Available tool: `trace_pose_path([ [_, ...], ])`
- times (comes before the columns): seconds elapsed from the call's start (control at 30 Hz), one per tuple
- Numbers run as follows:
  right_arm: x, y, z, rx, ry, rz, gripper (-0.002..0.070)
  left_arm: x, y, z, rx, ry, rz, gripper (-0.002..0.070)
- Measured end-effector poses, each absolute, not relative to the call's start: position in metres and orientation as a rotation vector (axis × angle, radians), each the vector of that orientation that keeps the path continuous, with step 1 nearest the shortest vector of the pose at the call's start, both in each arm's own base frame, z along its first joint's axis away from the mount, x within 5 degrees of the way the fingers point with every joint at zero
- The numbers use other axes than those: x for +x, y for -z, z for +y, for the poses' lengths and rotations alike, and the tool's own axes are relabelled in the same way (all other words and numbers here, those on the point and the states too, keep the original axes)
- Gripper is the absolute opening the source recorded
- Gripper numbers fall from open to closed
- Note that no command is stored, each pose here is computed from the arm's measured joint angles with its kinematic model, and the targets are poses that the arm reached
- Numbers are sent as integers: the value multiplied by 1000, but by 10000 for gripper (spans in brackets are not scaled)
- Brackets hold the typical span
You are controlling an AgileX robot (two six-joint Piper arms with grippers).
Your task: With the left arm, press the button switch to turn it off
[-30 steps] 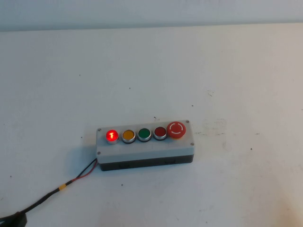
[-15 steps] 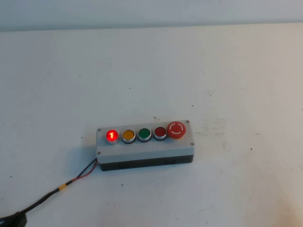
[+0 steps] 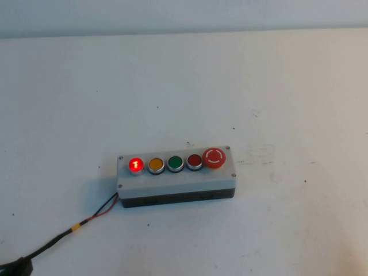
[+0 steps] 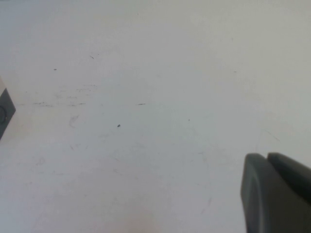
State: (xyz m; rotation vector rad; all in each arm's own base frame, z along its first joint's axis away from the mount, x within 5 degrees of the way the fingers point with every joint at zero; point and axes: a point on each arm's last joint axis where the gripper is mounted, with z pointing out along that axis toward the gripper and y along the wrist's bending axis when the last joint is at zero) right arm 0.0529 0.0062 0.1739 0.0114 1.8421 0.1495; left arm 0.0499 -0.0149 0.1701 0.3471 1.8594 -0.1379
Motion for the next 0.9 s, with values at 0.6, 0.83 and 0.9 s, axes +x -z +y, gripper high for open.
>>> trace_pose_path([
  [0.6, 53, -174, 6, 11, -150, 1842, -16, 53, -201, -20, -166, 667, 1614, -4],
  [0.83, 53, -174, 6, 11, -150, 1842, -16, 71, -257, -38, -1, 626, 2033, -4],
  [0.9, 53, -174, 6, 11, -150, 1842, -16, 84, -278, -42, 90, 537, 2181, -4],
])
